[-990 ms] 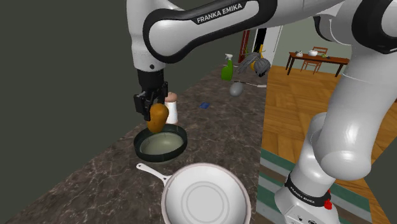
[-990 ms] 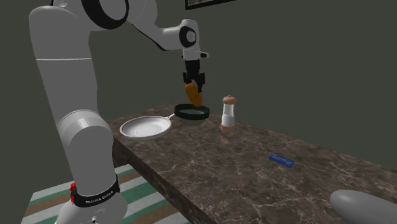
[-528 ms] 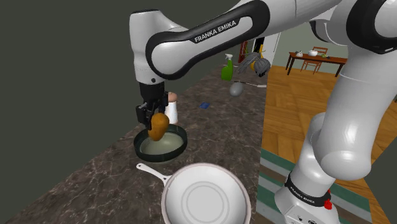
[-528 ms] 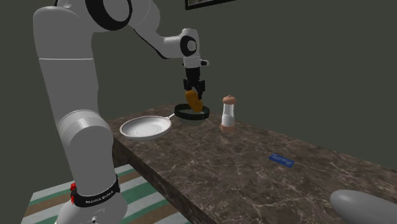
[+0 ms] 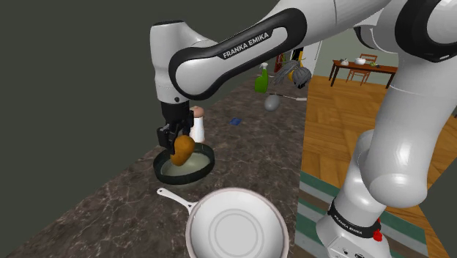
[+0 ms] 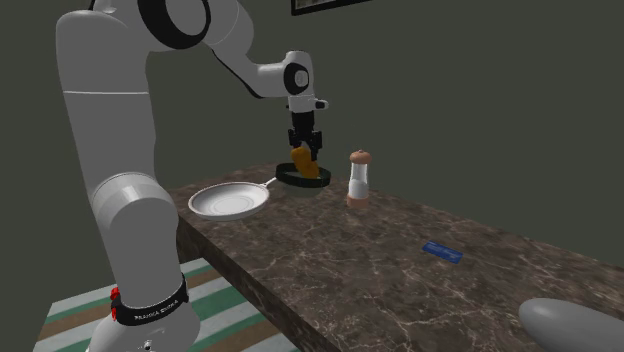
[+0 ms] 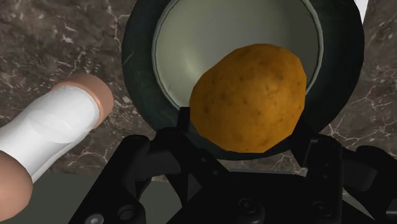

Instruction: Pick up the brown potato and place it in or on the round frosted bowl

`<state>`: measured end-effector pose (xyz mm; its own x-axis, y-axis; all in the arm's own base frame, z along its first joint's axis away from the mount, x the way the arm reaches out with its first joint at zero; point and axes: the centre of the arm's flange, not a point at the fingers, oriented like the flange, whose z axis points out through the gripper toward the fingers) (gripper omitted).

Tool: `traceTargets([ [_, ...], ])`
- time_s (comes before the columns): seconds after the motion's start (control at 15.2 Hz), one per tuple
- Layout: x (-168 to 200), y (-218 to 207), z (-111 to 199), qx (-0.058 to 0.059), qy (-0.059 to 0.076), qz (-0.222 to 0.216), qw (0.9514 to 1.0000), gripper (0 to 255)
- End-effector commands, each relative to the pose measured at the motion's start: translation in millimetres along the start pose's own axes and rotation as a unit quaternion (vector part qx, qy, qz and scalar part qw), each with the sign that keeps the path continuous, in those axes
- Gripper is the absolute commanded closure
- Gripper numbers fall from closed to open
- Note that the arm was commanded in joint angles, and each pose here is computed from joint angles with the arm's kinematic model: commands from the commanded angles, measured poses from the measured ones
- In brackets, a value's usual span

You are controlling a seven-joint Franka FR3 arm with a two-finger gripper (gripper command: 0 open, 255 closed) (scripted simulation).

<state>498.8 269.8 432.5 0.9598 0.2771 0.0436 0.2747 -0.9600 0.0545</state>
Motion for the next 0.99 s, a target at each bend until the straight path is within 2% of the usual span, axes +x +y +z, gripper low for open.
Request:
traceTargets([
  [0.0, 0.0, 0.0, 0.2, 0.000, 0.000, 0.000, 1.0000, 255],
  [0.07, 0.0, 0.0, 0.2, 0.000, 0.000, 0.000, 1.0000, 255],
  [0.13, 0.0, 0.0, 0.2, 0.000, 0.000, 0.000, 1.0000, 0],
  [0.46, 0.0, 0.0, 0.1, 0.000, 0.000, 0.000, 1.0000, 0],
  [0.73, 0.0, 0.0, -49.8, 0.000, 0.000, 0.000, 1.0000, 0],
  [0.92, 0.0, 0.0, -49.8, 0.000, 0.000, 0.000, 1.0000, 0],
])
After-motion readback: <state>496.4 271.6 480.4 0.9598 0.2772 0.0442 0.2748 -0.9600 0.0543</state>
